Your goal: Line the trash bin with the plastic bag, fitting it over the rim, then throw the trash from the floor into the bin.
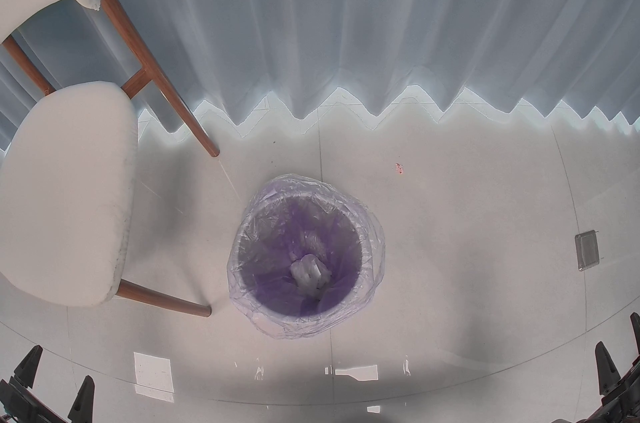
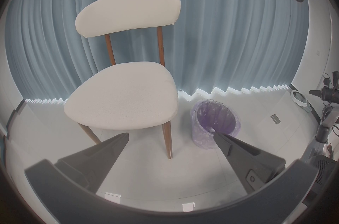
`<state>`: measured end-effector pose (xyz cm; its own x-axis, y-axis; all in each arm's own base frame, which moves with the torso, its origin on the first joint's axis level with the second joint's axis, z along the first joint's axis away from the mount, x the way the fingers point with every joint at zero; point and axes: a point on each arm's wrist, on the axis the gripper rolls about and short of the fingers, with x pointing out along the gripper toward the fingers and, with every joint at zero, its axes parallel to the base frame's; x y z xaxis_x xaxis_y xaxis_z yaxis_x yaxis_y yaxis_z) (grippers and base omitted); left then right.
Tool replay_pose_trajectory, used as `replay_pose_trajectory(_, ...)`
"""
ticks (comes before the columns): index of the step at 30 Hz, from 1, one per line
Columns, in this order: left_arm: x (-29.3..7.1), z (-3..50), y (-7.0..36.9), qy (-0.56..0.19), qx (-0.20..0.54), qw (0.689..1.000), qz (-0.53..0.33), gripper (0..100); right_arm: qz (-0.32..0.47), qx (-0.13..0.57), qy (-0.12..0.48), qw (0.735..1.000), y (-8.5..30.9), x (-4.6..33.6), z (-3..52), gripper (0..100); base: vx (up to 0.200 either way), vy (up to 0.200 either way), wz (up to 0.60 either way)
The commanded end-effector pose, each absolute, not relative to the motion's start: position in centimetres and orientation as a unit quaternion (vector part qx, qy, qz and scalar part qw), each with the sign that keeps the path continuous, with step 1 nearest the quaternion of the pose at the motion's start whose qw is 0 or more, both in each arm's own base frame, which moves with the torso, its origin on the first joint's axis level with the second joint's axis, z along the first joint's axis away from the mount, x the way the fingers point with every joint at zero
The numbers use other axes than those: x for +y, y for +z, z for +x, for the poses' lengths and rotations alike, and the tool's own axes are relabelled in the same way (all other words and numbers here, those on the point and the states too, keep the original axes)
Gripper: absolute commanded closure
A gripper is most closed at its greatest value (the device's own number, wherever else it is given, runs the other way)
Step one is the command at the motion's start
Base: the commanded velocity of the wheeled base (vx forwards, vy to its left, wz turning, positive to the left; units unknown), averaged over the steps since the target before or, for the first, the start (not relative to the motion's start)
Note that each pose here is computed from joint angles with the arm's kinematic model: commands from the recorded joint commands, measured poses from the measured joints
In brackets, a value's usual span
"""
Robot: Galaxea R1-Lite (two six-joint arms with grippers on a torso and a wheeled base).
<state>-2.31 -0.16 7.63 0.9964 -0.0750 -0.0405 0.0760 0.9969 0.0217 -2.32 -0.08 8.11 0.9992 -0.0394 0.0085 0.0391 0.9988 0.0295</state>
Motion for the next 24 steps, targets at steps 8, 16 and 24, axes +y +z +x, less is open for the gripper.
replay_pose_trajectory(8,-0.16,-2.30,7.11,-0.038,0.021,0.999,0.011,0,0.016,-0.003,-0.020,1.000,7.60,-0.08,-2.28,0,0.000,0.200,0.00)
replay_pose_trajectory(16,-0.16,-2.30,7.11,-0.038,0.021,0.999,0.011,0,0.016,-0.003,-0.020,1.000,7.60,-0.08,-2.28,0,0.000,0.200,0.00)
replay_pose_trajectory(24,-0.16,-2.30,7.11,-0.038,0.021,0.999,0.011,0,0.016,-0.003,-0.020,1.000,7.64,-0.08,-2.29,0,0.000,0.025,0.00)
